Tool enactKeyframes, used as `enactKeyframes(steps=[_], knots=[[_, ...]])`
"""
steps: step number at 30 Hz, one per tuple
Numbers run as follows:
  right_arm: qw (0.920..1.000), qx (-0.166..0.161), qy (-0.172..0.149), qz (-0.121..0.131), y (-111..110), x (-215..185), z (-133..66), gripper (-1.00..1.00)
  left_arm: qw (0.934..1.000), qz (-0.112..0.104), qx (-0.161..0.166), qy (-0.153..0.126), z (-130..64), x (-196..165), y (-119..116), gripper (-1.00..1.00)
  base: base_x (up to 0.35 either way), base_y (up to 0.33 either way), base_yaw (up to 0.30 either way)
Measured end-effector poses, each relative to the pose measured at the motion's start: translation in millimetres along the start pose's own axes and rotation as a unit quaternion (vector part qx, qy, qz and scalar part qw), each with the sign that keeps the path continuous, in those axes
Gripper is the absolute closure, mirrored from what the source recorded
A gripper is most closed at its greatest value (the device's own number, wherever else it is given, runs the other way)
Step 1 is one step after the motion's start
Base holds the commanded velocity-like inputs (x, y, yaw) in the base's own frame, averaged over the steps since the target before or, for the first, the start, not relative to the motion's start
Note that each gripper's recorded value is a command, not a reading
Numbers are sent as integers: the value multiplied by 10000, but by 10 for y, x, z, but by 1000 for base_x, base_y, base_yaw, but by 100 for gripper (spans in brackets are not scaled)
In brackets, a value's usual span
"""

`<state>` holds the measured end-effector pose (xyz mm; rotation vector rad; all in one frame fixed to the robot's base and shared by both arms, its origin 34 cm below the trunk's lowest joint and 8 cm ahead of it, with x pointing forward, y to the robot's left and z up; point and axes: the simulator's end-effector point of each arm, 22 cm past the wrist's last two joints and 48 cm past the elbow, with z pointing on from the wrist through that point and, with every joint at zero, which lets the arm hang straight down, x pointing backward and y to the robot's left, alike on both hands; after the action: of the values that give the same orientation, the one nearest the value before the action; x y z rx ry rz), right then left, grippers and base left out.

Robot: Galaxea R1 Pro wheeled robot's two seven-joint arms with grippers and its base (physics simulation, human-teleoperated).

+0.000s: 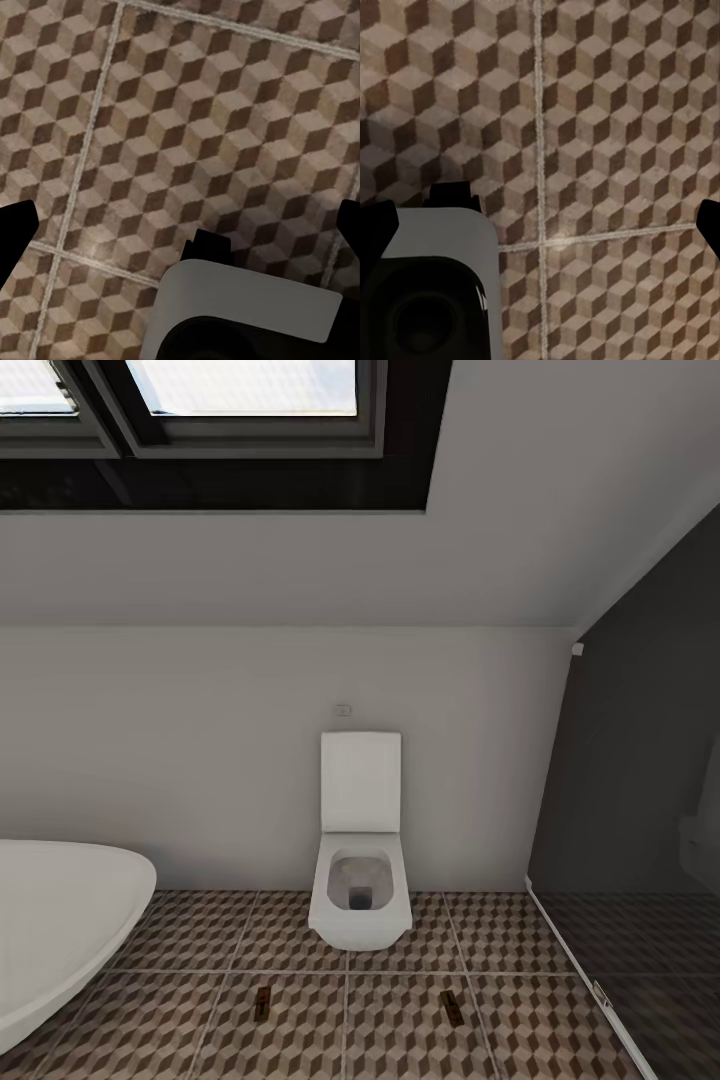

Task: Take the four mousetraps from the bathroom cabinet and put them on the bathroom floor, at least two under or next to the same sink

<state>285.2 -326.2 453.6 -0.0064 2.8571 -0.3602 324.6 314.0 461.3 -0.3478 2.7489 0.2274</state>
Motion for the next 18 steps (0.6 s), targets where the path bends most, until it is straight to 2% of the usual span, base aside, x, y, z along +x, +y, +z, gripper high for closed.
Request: enactKeyframes(steps=[18], knots=[[10000, 4, 5, 15, -5, 1, 1, -100, 10000, 0, -12, -2, 2, -4, 18, -100, 0, 0, 0]])
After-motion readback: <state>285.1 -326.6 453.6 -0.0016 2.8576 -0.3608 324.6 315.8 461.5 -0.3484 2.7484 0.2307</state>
